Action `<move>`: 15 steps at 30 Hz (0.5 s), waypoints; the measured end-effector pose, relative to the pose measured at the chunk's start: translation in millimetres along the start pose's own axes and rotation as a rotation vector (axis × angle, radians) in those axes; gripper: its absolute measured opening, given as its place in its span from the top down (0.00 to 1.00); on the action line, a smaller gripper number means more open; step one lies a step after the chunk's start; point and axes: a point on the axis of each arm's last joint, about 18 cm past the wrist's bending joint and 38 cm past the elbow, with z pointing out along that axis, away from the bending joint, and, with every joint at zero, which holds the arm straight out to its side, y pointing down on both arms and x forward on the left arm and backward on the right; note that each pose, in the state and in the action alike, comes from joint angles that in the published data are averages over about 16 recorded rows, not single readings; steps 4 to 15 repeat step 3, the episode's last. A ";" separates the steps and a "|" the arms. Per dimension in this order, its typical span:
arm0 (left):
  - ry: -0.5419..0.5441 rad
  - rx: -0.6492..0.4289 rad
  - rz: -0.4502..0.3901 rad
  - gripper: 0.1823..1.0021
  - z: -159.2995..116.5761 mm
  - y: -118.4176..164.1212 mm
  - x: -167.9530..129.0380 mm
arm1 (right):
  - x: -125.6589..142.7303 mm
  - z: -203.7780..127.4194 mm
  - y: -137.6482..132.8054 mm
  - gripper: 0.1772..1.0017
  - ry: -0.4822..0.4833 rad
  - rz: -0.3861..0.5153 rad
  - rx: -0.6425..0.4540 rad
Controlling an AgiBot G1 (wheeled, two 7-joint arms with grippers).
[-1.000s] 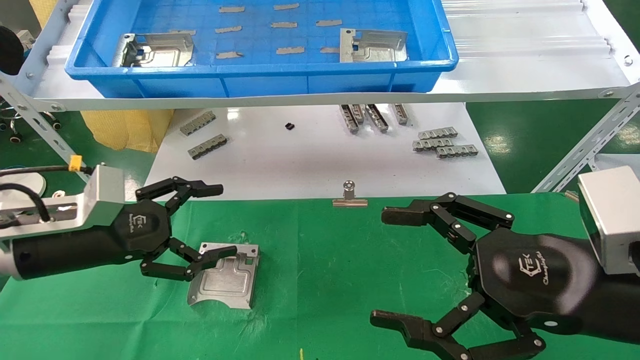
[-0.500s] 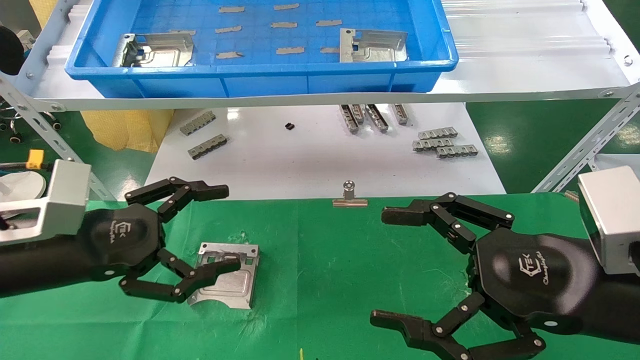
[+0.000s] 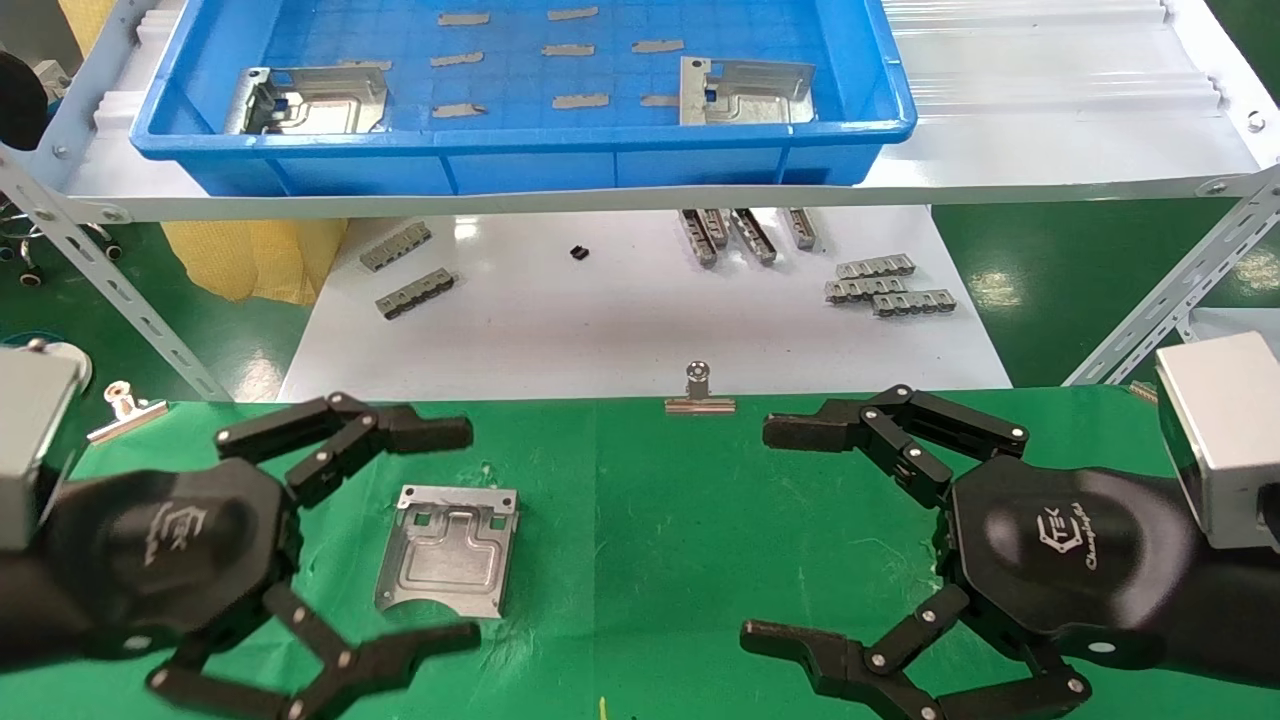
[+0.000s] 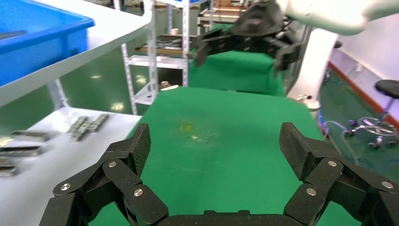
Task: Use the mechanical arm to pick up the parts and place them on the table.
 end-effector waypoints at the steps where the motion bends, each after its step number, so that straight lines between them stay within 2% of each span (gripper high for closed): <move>1: 0.004 0.001 -0.002 0.00 0.1 -1.3 1.9 | 0.0 0.0 0.0 0.00 0.000 0.000 0.000; 15: 0.012 0.003 -0.005 0.00 0.3 -3.7 5.6 | 0.0 0.0 0.0 0.00 0.000 0.000 0.000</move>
